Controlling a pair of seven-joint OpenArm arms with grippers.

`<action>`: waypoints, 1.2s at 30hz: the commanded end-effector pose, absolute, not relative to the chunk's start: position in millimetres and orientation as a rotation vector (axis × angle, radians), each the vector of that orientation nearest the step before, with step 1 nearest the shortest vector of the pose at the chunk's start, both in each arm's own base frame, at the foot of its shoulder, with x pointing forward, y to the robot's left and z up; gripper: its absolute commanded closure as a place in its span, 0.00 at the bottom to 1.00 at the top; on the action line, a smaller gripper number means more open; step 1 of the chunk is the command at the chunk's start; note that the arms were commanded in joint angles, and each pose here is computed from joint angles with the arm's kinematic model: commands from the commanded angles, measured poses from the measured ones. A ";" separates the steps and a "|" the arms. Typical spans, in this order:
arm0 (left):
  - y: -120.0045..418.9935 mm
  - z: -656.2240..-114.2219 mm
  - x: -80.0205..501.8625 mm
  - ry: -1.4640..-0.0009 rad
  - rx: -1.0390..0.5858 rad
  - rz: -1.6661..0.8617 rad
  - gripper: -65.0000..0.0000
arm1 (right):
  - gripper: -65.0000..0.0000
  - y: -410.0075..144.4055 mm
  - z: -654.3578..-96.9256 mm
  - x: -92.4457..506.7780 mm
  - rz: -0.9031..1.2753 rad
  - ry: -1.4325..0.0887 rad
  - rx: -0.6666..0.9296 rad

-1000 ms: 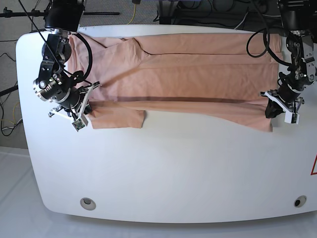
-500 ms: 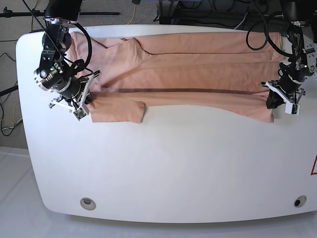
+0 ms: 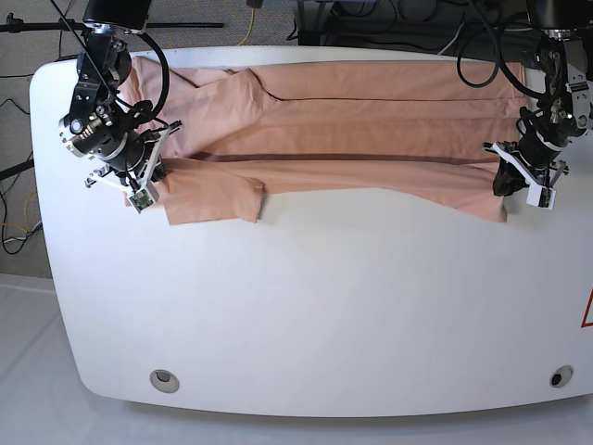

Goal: Fold the T-shirt properly
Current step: 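Fold the hem with both grippers over toward the shoulder edge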

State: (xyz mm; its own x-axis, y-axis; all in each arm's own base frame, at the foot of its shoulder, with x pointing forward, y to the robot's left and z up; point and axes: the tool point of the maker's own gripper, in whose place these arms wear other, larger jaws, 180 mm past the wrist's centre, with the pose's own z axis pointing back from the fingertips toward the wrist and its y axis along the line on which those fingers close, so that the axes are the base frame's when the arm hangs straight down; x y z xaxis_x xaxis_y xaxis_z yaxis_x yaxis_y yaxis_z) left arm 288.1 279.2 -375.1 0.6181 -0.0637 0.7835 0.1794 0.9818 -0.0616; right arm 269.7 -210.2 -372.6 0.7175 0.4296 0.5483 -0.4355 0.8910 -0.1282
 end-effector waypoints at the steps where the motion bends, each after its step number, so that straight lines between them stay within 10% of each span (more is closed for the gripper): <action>1: 283.7 -358.7 293.4 -0.937 -0.119 -0.162 1.00 | 1.00 -218.9 -360.7 274.8 0.473 -0.634 -0.023; 36: 318.0 -347.7 226.4 -0.876 -0.077 -0.183 0.98 | 1.00 -218.8 -367.8 250.3 0.487 -0.590 -0.032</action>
